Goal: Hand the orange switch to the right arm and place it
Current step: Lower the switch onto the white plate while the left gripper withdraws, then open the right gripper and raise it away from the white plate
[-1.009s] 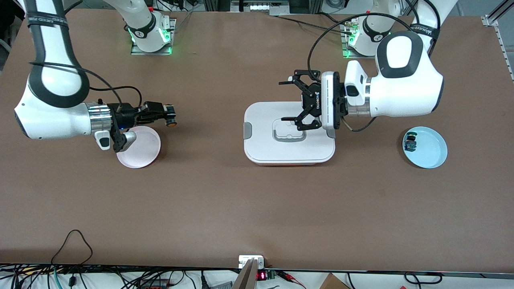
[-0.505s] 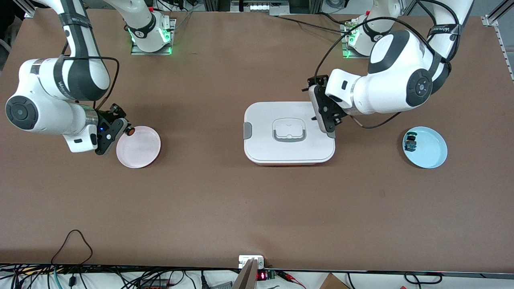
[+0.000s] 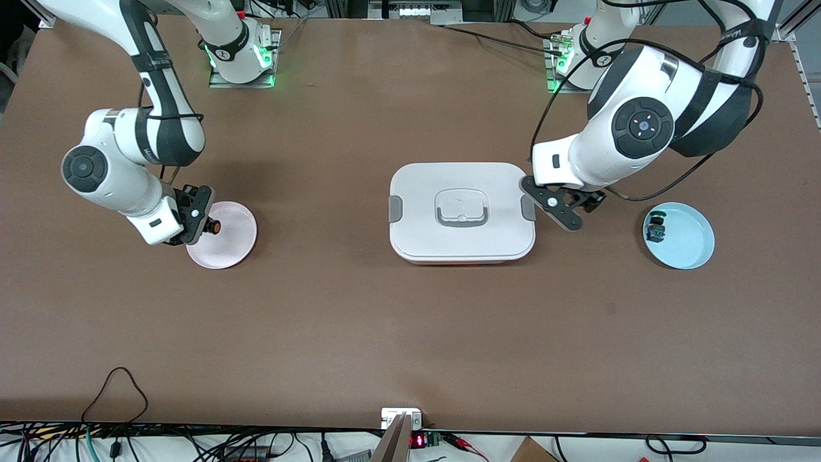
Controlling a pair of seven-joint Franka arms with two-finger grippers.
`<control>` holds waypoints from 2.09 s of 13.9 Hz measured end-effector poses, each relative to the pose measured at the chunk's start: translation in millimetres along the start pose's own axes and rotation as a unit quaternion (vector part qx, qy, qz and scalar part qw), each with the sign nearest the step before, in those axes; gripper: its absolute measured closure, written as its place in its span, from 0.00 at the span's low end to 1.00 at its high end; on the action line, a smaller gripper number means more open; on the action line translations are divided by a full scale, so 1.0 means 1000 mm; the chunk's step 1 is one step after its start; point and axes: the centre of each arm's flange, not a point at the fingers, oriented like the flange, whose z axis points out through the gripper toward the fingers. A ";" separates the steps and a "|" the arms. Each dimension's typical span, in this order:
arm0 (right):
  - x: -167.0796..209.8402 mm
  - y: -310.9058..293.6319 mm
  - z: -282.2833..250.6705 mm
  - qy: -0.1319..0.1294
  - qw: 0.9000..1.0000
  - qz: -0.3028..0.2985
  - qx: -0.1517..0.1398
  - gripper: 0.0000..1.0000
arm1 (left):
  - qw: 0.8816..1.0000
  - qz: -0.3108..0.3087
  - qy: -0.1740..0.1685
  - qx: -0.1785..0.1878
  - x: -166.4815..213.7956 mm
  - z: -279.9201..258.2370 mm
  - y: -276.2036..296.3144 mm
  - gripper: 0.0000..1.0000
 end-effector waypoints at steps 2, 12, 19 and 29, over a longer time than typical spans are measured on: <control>-0.005 -0.011 0.021 0.003 1.000 -0.009 -0.017 0.59 | 0.996 -0.091 -0.008 0.015 -0.009 -0.019 -0.020 0.00; -0.013 -0.029 0.090 0.001 0.996 -0.068 -0.062 0.59 | 0.960 -0.278 0.047 -0.009 -0.079 -0.130 -0.113 0.00; -0.012 -0.024 0.072 0.005 0.996 -0.065 -0.063 0.22 | 0.938 -0.329 0.110 0.002 -0.127 -0.114 -0.131 0.00; -0.001 0.039 -0.126 0.023 0.997 -0.050 -0.044 0.00 | 0.936 -0.341 0.093 -0.002 -0.139 -0.113 -0.138 0.00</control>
